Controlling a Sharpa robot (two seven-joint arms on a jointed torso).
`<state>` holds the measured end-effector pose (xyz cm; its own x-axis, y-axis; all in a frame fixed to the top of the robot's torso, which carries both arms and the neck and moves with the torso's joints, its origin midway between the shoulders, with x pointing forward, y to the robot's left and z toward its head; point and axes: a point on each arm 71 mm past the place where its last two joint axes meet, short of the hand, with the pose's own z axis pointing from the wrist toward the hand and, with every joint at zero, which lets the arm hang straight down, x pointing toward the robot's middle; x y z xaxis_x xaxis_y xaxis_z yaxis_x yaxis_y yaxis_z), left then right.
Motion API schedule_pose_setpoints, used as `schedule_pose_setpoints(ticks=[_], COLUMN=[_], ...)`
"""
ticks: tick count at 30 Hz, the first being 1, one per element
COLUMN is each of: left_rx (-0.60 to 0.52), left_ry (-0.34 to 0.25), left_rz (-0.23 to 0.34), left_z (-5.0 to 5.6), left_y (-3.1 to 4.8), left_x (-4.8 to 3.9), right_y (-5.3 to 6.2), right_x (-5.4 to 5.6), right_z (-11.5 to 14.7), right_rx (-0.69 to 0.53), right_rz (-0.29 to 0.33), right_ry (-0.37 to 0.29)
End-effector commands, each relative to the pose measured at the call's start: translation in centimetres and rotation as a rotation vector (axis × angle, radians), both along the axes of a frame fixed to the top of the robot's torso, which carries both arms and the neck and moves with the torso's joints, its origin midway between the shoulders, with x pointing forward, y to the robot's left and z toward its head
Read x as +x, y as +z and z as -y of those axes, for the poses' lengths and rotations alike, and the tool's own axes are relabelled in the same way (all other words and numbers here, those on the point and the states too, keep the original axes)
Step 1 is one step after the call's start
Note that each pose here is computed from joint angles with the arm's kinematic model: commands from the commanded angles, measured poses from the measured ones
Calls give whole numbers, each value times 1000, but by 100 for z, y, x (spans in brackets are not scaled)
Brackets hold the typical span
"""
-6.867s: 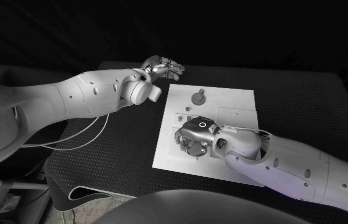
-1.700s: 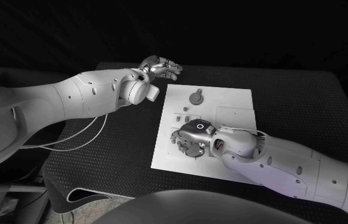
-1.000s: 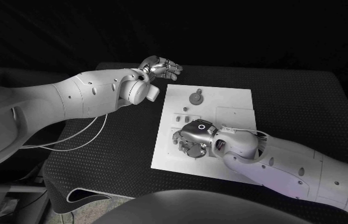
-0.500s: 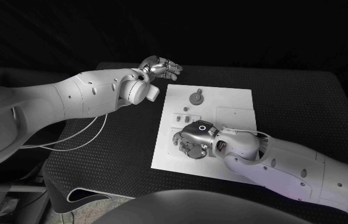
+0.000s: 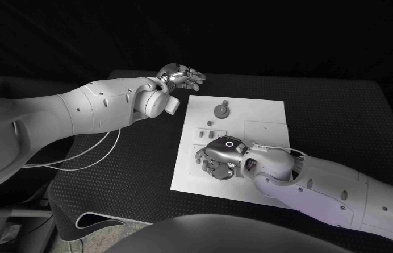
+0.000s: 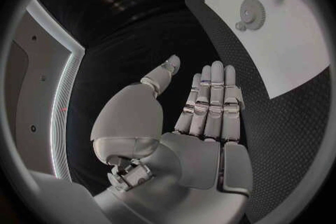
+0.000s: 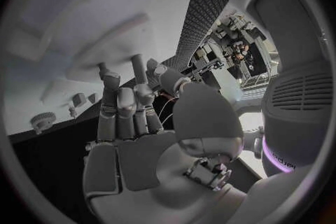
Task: Assemble the parts on the task board
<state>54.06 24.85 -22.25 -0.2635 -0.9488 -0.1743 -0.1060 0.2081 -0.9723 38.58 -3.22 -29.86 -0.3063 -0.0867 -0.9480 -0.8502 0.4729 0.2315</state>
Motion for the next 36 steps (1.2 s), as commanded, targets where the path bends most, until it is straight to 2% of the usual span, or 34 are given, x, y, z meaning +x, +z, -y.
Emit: schedule_pose_setpoints(ticks=[1,7,16,36], left_rx=[-11,-10,-9,-9], left_ry=[-13,-11,-9,-9], left_rz=[2,2,2,1], left_z=[18,8,2,6], left_y=[12,13,12,12], left_x=[0,0,0,2], right_y=[66,92,50,29], right_x=[0,-9,36,32], right_z=[8,81,177,167], right_rx=[106,129,96,65], right_rz=[-8,-17,-26,-17], right_ry=[-25,-40,-61,-39])
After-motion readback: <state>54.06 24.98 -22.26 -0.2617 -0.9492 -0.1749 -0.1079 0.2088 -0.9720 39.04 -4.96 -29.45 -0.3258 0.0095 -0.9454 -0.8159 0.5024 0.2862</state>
